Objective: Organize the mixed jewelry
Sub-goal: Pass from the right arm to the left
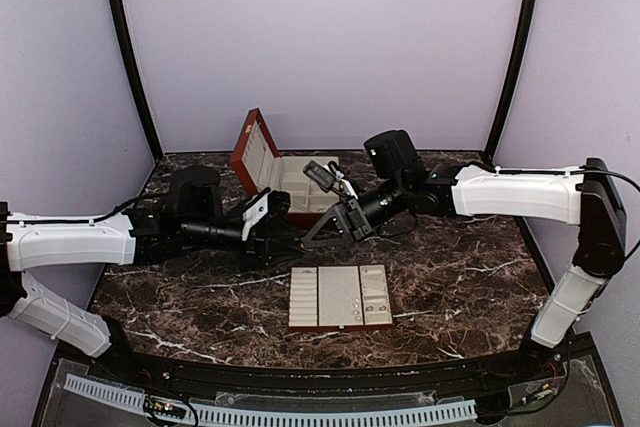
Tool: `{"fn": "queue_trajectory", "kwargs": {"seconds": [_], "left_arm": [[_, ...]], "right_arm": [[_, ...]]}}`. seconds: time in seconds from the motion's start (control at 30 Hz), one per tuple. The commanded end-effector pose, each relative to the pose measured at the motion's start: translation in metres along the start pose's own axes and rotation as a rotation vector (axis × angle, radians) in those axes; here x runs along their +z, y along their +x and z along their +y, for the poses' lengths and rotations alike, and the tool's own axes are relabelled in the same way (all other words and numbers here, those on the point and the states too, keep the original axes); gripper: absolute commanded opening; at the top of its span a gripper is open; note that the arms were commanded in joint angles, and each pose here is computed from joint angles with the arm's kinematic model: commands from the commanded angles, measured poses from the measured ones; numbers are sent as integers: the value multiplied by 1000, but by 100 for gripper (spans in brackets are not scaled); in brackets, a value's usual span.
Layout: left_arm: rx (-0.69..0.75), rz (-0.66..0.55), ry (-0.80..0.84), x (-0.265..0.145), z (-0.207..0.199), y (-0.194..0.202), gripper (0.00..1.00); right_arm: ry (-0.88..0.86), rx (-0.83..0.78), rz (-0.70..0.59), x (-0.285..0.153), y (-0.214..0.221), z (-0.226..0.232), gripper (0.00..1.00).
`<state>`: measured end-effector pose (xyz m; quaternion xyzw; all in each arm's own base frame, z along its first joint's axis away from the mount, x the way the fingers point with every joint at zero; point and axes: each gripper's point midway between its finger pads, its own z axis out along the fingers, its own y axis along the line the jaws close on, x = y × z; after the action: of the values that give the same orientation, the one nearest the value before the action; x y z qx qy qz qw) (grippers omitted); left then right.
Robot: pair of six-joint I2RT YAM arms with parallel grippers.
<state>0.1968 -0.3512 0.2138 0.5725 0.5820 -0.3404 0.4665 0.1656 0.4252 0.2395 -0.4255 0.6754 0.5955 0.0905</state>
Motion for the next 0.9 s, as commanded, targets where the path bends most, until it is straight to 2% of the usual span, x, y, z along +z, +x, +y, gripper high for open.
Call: {"fn": "queue_trajectory", "kwargs": {"seconds": [0.0, 0.07, 0.63, 0.87], "left_arm": [[21, -61, 25, 0, -2, -21, 38], [13, -62, 35, 1, -3, -21, 35], [2, -105, 85, -3, -14, -31, 23], [-13, -101, 87, -2, -14, -30, 11]], "right_arm": [[-14, -24, -17, -3, -5, 4, 0], [-9, -22, -17, -2, -5, 3, 0], [22, -11, -18, -1, -4, -5, 0], [41, -6, -21, -1, -3, -10, 0]]}}
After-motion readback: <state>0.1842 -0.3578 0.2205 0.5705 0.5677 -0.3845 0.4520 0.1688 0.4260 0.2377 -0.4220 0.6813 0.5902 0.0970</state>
